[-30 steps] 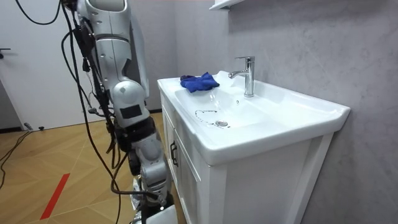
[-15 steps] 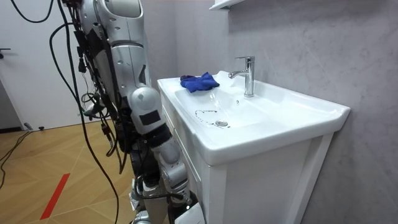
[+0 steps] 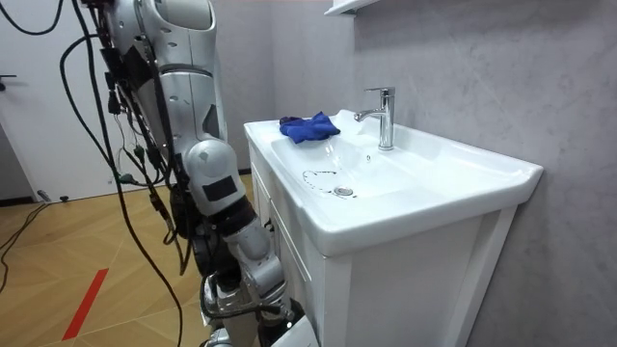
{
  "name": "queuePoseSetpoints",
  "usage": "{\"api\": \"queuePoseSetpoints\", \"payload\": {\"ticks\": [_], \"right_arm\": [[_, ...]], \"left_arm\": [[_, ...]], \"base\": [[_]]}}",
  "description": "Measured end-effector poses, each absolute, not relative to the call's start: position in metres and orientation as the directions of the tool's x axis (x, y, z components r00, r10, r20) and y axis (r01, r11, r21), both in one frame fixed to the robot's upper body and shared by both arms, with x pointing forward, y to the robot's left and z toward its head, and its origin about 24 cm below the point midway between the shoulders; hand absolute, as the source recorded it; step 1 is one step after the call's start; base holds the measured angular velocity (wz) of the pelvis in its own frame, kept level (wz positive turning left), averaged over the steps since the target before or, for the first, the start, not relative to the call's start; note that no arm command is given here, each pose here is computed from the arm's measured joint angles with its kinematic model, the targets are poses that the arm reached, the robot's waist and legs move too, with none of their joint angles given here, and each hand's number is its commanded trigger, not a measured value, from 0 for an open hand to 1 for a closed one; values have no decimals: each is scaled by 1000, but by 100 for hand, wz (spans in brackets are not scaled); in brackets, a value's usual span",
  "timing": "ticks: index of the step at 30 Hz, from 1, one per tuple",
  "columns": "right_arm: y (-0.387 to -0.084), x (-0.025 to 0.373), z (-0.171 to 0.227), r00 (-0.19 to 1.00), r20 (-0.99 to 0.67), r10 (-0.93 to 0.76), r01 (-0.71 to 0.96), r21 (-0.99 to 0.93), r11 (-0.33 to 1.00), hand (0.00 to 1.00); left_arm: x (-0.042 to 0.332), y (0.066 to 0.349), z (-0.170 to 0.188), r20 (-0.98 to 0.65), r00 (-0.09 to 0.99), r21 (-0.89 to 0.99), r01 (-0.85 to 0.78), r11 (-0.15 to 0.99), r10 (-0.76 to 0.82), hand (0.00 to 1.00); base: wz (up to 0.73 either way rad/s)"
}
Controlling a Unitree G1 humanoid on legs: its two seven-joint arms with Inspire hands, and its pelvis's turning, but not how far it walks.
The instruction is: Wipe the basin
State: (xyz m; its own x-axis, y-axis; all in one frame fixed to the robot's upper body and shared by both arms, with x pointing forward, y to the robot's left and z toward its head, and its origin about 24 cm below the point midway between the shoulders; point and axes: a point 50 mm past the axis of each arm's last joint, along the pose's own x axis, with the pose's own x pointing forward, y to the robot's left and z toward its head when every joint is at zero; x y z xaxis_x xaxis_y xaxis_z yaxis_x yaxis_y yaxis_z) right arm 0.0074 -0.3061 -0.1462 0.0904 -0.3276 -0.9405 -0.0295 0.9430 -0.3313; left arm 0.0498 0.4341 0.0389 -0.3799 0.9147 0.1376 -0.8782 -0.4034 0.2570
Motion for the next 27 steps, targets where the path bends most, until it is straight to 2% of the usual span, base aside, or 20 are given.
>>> {"api": "queuePoseSetpoints", "payload": {"ticks": [8,17,20,27], "right_arm": [[-303,10,-147,134,-938,-320,-58,-329,942,0],[-301,1,-147,149,-953,-263,-79,-277,958,0],[-302,1,-146,152,-954,-258,-82,-273,959,0],[-301,-7,-146,131,-959,-250,-111,-265,958,0]], "left_arm": [[78,428,92,382,-345,78,-913,-401,858,0],[99,416,133,647,-211,68,-941,-331,733,0],[102,411,134,675,-170,84,-949,-303,718,0],[112,398,120,722,15,242,-942,-231,692,0]], "base": [[-4],[-9],[-11],[-6]]}}
